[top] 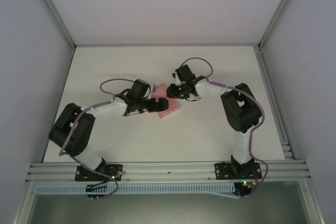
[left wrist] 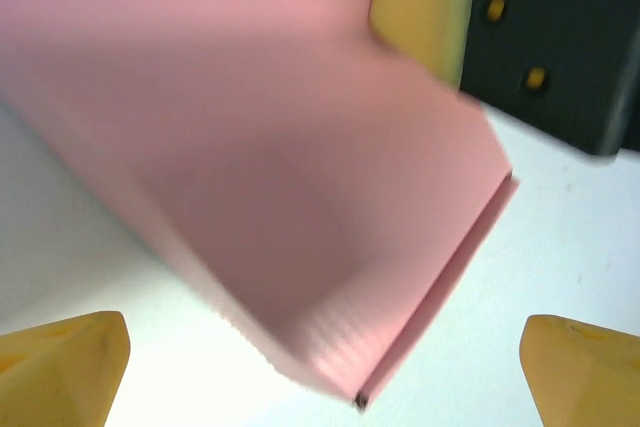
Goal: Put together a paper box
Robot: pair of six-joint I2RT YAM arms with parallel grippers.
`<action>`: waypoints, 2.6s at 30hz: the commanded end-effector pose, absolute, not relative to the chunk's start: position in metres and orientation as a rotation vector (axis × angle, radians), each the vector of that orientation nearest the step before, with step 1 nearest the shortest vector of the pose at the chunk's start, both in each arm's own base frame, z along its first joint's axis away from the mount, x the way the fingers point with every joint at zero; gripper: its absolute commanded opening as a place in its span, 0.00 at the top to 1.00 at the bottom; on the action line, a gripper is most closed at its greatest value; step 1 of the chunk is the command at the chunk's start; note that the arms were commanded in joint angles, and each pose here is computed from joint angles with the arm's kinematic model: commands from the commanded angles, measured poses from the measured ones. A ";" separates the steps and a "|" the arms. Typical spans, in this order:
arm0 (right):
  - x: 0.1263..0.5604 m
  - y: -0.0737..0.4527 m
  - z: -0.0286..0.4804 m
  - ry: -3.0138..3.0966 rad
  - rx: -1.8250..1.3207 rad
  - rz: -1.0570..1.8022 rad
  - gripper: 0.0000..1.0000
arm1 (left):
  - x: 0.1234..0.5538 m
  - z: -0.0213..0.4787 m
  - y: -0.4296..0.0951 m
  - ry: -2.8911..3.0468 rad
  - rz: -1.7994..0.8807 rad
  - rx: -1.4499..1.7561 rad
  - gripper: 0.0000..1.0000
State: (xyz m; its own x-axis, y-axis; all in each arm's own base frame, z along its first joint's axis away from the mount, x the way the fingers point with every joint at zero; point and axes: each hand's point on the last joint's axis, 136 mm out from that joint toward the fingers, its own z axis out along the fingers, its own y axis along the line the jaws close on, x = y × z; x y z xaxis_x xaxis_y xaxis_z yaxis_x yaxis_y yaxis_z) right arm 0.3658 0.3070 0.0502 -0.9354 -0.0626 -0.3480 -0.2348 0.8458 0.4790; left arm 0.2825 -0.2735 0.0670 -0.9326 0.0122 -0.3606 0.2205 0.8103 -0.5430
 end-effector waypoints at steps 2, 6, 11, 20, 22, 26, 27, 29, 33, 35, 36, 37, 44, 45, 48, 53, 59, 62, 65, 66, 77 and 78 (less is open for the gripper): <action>0.323 0.288 0.007 2.914 -0.194 0.657 0.71 | 0.268 0.065 -0.274 2.666 -0.914 0.145 0.00; 0.322 0.290 0.006 2.914 -0.197 0.661 0.71 | 0.268 0.057 -0.290 2.663 -1.034 0.142 0.01; 0.319 0.290 0.001 2.922 -0.182 0.664 0.72 | 0.271 0.048 -0.300 2.667 -1.090 0.141 0.10; 0.305 0.289 -0.012 2.967 -0.182 0.678 0.76 | 0.275 0.018 -0.297 2.739 -0.998 0.119 0.23; 0.294 0.288 -0.017 2.989 -0.193 0.673 0.77 | 0.279 0.014 -0.293 2.749 -0.938 0.111 0.30; 0.276 0.291 -0.025 3.007 -0.194 0.715 0.77 | 0.288 0.009 -0.291 2.759 -0.879 0.101 0.43; 0.272 0.293 -0.027 3.007 -0.191 0.734 0.77 | 0.288 0.008 -0.294 2.761 -0.885 0.106 0.46; 0.267 0.297 -0.030 3.013 -0.192 0.760 0.77 | 0.290 0.003 -0.296 2.771 -0.887 0.112 0.51; 0.256 0.303 -0.037 3.039 -0.216 0.784 0.78 | 0.292 -0.002 -0.298 2.783 -0.885 0.106 0.69; 0.253 0.305 -0.039 3.046 -0.215 0.796 0.78 | 0.293 -0.001 -0.298 2.777 -0.881 0.107 0.83; 0.252 0.306 -0.040 3.047 -0.210 0.808 0.78 | 0.294 0.000 -0.297 2.773 -0.876 0.108 0.93; 0.251 0.306 -0.042 3.049 -0.205 0.812 0.78 | 0.294 -0.001 -0.295 2.774 -0.862 0.099 1.00; 0.247 0.307 -0.044 3.050 -0.196 0.827 0.79 | 0.296 -0.003 -0.299 2.778 -0.877 0.099 1.00; 0.247 0.308 -0.042 3.046 -0.195 0.828 0.79 | 0.296 -0.002 -0.300 2.776 -0.877 0.100 1.00; 0.250 0.309 -0.039 3.036 -0.195 0.827 0.79 | 0.292 0.000 -0.307 2.777 -0.873 0.136 0.93; 0.252 0.306 -0.039 3.039 -0.202 0.787 0.79 | 0.284 0.006 -0.307 2.788 -0.832 0.183 0.75; 0.260 0.303 -0.038 3.030 -0.182 0.754 0.79 | 0.279 0.035 -0.304 2.735 -0.849 0.216 0.56; 0.265 0.297 -0.037 3.024 -0.159 0.730 0.79 | 0.277 0.050 -0.302 2.712 -0.847 0.243 0.49; 0.270 0.295 -0.033 3.009 -0.152 0.722 0.79 | 0.273 0.057 -0.297 2.710 -0.830 0.256 0.44; 0.272 0.295 -0.032 3.005 -0.149 0.715 0.79 | 0.272 0.058 -0.296 2.709 -0.828 0.261 0.44; 0.276 0.291 -0.032 3.004 -0.143 0.681 0.81 | 0.255 0.063 -0.271 2.737 -0.721 0.310 0.36; 0.276 0.290 -0.033 3.006 -0.145 0.677 0.81 | 0.254 0.062 -0.269 2.742 -0.709 0.314 0.35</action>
